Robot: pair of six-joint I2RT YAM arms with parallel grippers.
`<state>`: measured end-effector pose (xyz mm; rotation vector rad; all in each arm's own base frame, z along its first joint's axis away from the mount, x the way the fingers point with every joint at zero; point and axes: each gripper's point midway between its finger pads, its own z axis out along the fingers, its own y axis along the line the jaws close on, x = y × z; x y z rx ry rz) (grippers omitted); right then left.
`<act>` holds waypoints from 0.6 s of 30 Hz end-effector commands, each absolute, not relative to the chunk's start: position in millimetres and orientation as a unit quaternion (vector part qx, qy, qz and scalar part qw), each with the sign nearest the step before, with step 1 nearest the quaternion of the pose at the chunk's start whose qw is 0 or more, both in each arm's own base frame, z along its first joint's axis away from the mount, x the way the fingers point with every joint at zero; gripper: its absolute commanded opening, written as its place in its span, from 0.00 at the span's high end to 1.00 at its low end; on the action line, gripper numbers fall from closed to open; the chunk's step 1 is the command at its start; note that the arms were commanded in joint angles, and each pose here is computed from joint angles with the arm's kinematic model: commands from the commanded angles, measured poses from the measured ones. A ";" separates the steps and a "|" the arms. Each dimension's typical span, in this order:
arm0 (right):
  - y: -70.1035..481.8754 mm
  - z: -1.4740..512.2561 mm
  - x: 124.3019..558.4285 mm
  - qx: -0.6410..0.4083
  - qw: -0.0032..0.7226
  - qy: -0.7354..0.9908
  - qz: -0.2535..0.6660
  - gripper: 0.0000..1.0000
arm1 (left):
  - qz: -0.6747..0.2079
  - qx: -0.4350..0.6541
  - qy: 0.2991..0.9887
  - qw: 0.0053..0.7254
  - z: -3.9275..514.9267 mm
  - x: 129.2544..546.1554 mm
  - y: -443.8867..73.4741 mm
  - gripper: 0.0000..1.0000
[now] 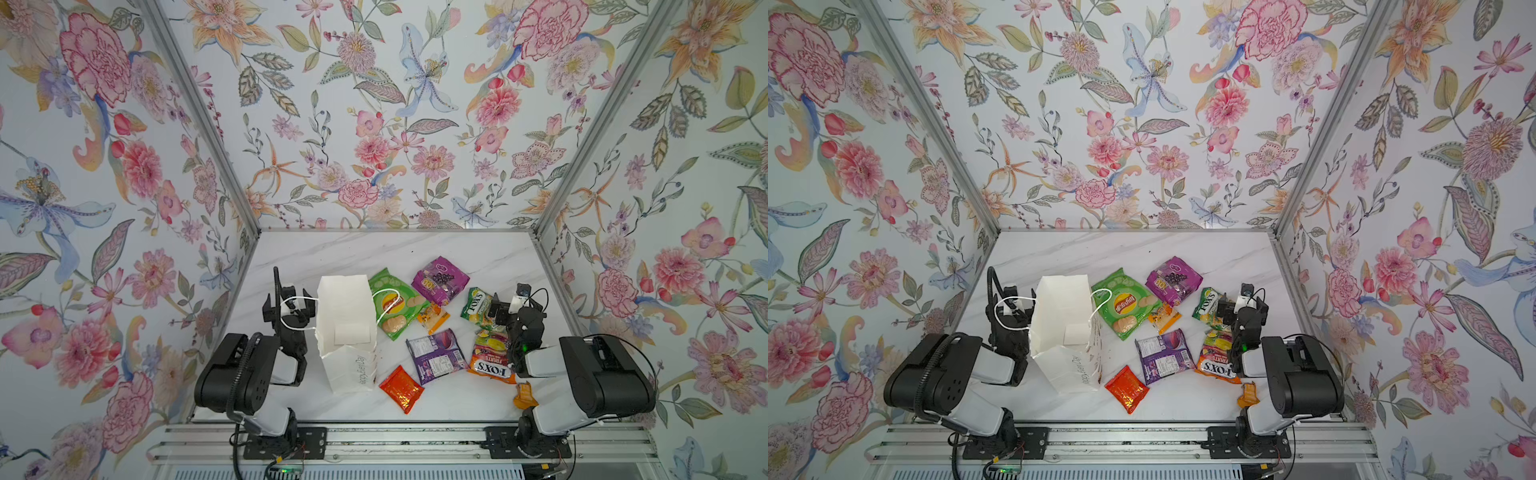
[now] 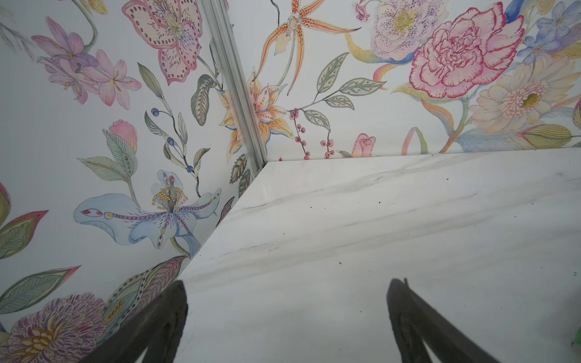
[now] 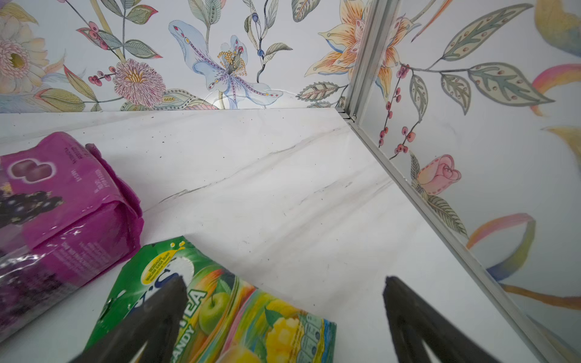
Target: Place the snacks into the paper bag
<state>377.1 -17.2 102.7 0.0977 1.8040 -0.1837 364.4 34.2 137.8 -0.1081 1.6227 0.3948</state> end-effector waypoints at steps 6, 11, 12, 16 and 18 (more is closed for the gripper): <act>-16.7 108.4 381.7 0.043 0.623 0.778 -0.074 0.01 | 0.175 -0.050 0.716 0.674 141.2 364.7 35.0 0.01; -16.5 108.9 381.7 0.044 0.624 0.777 -0.073 0.01 | 0.174 -0.050 0.716 0.674 141.0 364.7 34.9 0.00; -16.5 109.0 381.8 0.044 0.624 0.777 -0.073 0.01 | 0.174 -0.050 0.716 0.674 140.7 364.6 34.8 0.01; -16.5 108.9 381.7 0.044 0.624 0.777 -0.073 0.01 | 0.175 -0.050 0.716 0.674 140.8 364.4 35.0 0.01; -16.5 108.8 381.6 0.044 0.624 0.777 -0.073 0.01 | 0.174 -0.050 0.716 0.675 141.2 364.8 35.0 0.01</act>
